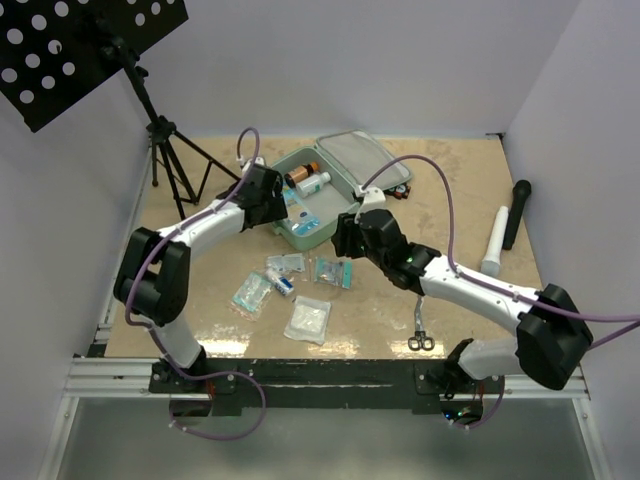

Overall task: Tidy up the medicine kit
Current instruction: Adjust the medicine box at the center of the board.

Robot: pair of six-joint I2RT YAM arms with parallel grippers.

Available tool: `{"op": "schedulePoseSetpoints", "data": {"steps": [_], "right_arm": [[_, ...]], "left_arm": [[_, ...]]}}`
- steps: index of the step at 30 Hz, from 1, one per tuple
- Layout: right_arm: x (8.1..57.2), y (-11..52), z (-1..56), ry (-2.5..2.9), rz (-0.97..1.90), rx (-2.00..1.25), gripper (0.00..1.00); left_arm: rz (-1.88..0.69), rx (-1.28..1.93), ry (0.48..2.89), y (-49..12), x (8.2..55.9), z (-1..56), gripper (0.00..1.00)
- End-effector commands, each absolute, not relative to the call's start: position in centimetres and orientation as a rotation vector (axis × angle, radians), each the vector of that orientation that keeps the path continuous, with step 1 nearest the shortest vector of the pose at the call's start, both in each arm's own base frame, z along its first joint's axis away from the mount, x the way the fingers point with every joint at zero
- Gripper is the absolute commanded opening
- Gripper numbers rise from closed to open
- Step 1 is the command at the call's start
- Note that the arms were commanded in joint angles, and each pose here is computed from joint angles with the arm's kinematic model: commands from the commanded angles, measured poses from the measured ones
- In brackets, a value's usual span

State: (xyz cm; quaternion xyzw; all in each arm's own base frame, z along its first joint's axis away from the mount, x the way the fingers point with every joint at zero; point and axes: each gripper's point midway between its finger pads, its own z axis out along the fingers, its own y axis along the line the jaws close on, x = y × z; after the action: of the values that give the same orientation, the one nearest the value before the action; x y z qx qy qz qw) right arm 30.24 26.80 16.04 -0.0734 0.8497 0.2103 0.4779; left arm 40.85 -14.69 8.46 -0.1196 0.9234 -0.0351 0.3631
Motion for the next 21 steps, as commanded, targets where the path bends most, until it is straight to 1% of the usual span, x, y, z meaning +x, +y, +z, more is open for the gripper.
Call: {"op": "schedulePoseSetpoints", "data": {"steps": [1, 4, 10, 18, 21], "right_arm": [[29.9, 27.0, 17.7, 2.025, 0.560, -0.178, 0.53], [29.9, 26.8, 18.3, 2.009, 0.562, -0.177, 0.53], [29.6, 26.1, 18.8, 2.003, 0.538, -0.184, 0.53], [28.4, 25.1, 18.1, 2.025, 0.533, -0.198, 0.53], [28.1, 24.9, 18.0, 2.029, 0.540, -0.196, 0.53]], "left_arm": [[-0.011, -0.222, 2.404, -14.7, 41.0, 8.1, 0.69], [0.011, -0.177, 2.422, -14.9, 40.9, 7.7, 0.60], [-0.051, -0.028, 2.413, -16.0, 40.3, 8.4, 0.27], [-0.140, 0.142, 2.378, -16.7, 38.6, 9.1, 0.08], [-0.156, 0.156, 2.395, -16.8, 37.9, 8.9, 0.06]]}}
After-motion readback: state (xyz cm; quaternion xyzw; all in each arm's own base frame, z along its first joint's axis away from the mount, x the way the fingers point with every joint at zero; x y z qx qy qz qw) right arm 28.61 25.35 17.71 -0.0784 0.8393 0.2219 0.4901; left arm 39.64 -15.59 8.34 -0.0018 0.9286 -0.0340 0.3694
